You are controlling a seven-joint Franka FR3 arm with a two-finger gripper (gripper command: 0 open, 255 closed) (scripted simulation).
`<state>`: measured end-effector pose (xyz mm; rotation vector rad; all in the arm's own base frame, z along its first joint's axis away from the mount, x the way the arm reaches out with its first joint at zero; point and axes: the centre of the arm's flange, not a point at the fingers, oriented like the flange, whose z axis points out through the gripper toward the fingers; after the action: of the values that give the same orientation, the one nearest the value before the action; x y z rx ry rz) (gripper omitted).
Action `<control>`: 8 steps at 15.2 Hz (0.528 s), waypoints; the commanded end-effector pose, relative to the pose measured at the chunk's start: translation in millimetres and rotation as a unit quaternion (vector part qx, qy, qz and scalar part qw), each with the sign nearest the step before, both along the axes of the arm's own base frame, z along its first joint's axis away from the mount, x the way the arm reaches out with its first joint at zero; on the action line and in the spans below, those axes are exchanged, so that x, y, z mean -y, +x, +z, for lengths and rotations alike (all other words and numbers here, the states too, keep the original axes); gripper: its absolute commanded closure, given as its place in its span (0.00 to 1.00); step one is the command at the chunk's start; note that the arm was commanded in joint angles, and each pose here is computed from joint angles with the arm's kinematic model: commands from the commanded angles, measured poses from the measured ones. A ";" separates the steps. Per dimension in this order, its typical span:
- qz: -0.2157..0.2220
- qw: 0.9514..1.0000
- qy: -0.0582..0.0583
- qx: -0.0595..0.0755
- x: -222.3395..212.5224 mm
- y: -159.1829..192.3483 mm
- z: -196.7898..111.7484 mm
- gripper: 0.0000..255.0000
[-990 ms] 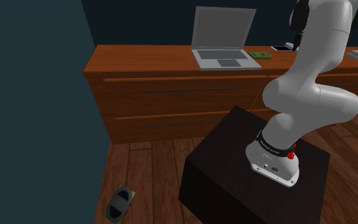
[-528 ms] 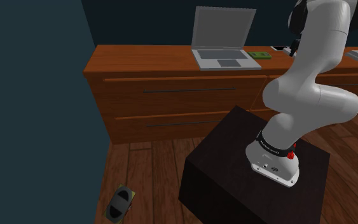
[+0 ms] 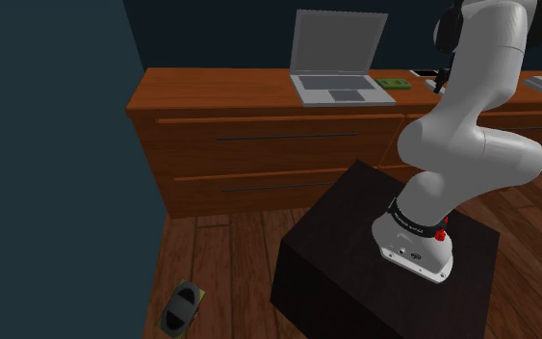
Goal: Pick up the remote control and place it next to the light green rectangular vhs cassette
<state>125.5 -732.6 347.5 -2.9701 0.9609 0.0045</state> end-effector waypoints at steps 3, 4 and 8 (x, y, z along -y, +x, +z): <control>0.000 1.000 0.000 0.000 0.3 -0.1 -0.9 1.00; 0.000 1.000 0.000 0.000 0.3 -0.1 -0.9 1.00; 0.000 1.000 0.000 0.000 0.3 -0.1 -0.9 0.00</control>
<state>125.4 -732.9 346.5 -2.9709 0.9610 0.0039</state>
